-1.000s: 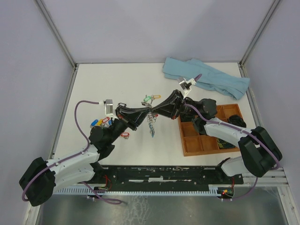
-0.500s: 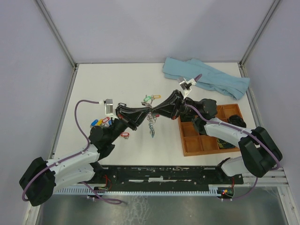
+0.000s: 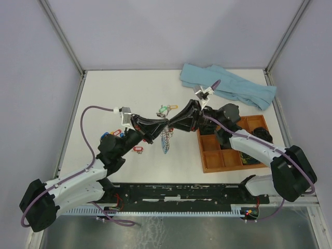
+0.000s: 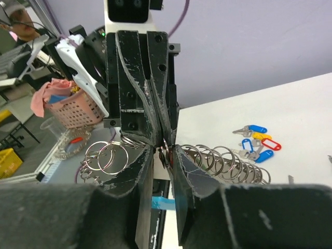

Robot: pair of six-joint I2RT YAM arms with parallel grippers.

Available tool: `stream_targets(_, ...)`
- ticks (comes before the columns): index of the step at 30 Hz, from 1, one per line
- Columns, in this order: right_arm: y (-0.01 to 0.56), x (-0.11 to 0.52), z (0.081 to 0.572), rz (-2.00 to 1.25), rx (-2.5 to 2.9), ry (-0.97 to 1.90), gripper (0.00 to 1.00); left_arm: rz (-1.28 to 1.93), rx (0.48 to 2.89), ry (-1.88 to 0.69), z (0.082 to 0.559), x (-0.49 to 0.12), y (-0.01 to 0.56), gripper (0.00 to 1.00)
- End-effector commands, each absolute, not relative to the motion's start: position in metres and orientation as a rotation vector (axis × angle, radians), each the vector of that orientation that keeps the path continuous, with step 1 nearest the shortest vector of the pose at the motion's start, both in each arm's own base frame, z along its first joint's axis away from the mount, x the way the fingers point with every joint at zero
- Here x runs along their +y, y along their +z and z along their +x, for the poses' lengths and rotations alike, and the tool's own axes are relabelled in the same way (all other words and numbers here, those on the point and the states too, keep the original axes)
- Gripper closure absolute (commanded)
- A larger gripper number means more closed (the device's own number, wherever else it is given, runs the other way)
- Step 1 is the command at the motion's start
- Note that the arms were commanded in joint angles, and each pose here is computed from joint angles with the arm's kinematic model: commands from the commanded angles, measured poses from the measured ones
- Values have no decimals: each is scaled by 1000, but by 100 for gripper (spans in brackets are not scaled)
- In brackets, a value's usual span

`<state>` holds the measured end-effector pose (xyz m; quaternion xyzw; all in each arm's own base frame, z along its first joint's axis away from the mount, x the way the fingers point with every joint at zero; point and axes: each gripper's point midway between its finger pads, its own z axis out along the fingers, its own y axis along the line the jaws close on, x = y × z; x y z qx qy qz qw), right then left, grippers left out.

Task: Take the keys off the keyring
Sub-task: Remove the key from the keyring.

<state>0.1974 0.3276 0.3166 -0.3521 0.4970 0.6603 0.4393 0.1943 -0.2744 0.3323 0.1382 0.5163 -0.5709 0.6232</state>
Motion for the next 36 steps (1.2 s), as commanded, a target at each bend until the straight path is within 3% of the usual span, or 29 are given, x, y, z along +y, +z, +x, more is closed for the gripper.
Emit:
stream_targets(1, 321, 327, 196, -1043, 1208, 1531, 68, 472, 1187, -1220, 187, -279, 347, 97)
stream_targets(6, 314, 323, 198, -1124, 1256, 1485, 61, 556, 1260, -1150, 187, -279, 339, 97)
stream_targets(14, 312, 316, 197, -1177, 1274, 1466, 61, 612, 1289, -1146, 181, -279, 335, 97)
stream_targets(16, 312, 317, 197, -1184, 1271, 1471, 67, 623, 1297, -1148, 181, -281, 334, 97)
stream_targets(20, 309, 316, 192, -1222, 1265, 1483, 89, 635, 1294, -1148, 180, -281, 337, 97)
stream_targets(22, 307, 316, 191, -1235, 1271, 1479, 91, 632, 1294, -1148, 180, -281, 338, 97)
stream_targets(24, 304, 316, 192, -1242, 1289, 1479, 87, 631, 1294, -1151, 180, -281, 338, 97)
stream_targets(26, 301, 316, 193, -1240, 1303, 1468, 73, 629, 1292, -1158, 180, -281, 338, 97)
stream_targets(28, 299, 315, 193, -1241, 1305, 1466, 66, 625, 1291, -1161, 180, -281, 338, 97)
stream_targets(36, 295, 317, 192, -1258, 1306, 1477, 70, 617, 1278, -1170, 179, -280, 341, 97)
